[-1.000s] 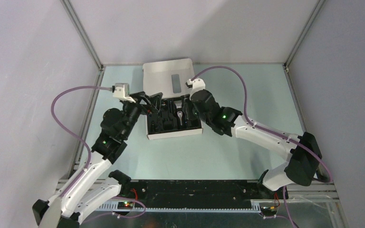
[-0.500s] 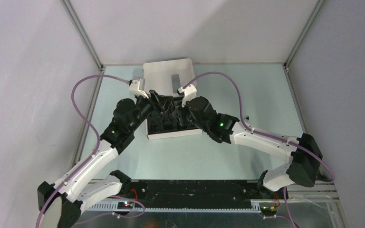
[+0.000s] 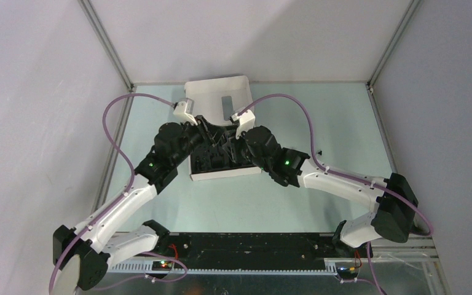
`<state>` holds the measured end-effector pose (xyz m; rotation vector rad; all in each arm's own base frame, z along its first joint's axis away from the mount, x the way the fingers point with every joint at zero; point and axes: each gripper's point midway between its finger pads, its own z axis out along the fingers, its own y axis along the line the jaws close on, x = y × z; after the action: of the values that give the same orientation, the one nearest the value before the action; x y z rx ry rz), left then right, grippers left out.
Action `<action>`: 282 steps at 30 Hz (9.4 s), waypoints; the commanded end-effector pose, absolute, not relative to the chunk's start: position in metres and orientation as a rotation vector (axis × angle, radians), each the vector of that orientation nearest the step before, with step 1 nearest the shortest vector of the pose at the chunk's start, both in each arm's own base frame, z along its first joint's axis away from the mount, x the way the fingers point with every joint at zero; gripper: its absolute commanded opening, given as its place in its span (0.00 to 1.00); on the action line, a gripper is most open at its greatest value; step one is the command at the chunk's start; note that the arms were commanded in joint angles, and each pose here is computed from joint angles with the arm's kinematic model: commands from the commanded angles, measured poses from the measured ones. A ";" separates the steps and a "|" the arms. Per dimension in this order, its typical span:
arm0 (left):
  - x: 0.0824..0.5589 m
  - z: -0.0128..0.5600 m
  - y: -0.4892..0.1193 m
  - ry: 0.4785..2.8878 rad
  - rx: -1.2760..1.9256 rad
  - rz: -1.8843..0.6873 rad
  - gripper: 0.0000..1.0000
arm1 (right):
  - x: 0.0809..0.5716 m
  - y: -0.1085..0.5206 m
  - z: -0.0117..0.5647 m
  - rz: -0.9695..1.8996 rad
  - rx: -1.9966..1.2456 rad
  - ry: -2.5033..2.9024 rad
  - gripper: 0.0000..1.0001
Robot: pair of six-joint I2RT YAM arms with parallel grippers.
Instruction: Sort the hair-cutting tools
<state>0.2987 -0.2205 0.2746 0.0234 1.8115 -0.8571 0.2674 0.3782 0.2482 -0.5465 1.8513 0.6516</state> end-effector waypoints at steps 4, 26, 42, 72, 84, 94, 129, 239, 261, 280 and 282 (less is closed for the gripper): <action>0.297 0.291 -0.229 1.792 0.044 -0.908 0.03 | 0.269 0.378 0.286 0.694 -0.490 1.749 0.05; 0.408 0.236 -0.193 1.959 -0.077 -0.378 0.00 | 0.264 0.176 0.261 0.374 -0.067 1.893 0.99; 0.461 0.151 -0.198 2.104 -0.088 -0.197 0.00 | 0.224 0.084 0.271 0.280 0.130 1.796 0.99; 0.446 0.113 -0.182 2.253 -0.091 -0.081 0.38 | 0.215 0.062 0.275 0.247 0.206 1.761 0.99; 0.440 0.139 -0.193 2.222 -0.068 -0.140 0.47 | 0.214 0.063 0.272 0.251 0.205 1.770 0.99; 0.420 0.121 -0.204 2.303 -0.068 -0.187 0.09 | 0.215 0.064 0.271 0.248 0.203 1.773 0.99; 0.400 0.168 -0.199 2.223 -0.130 -0.264 0.28 | 0.220 0.080 0.263 0.280 0.147 1.822 0.99; 0.237 0.266 -0.199 1.890 -0.034 -1.004 0.98 | 0.242 0.333 0.222 0.639 -0.345 1.966 0.11; 0.238 0.272 -0.242 1.900 0.076 -0.976 0.78 | 0.213 0.353 0.247 0.848 -0.443 1.780 0.10; 0.239 0.256 -0.256 1.966 0.166 -0.839 0.53 | 0.213 0.355 0.246 0.847 -0.451 1.779 0.10; 0.239 0.256 -0.257 1.964 0.166 -0.838 0.46 | 0.213 0.355 0.244 0.845 -0.451 1.781 0.10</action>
<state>0.2336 -0.2557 0.2357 0.1541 2.0200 -0.8550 0.2108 0.3512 0.2263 -0.4670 1.8481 0.8190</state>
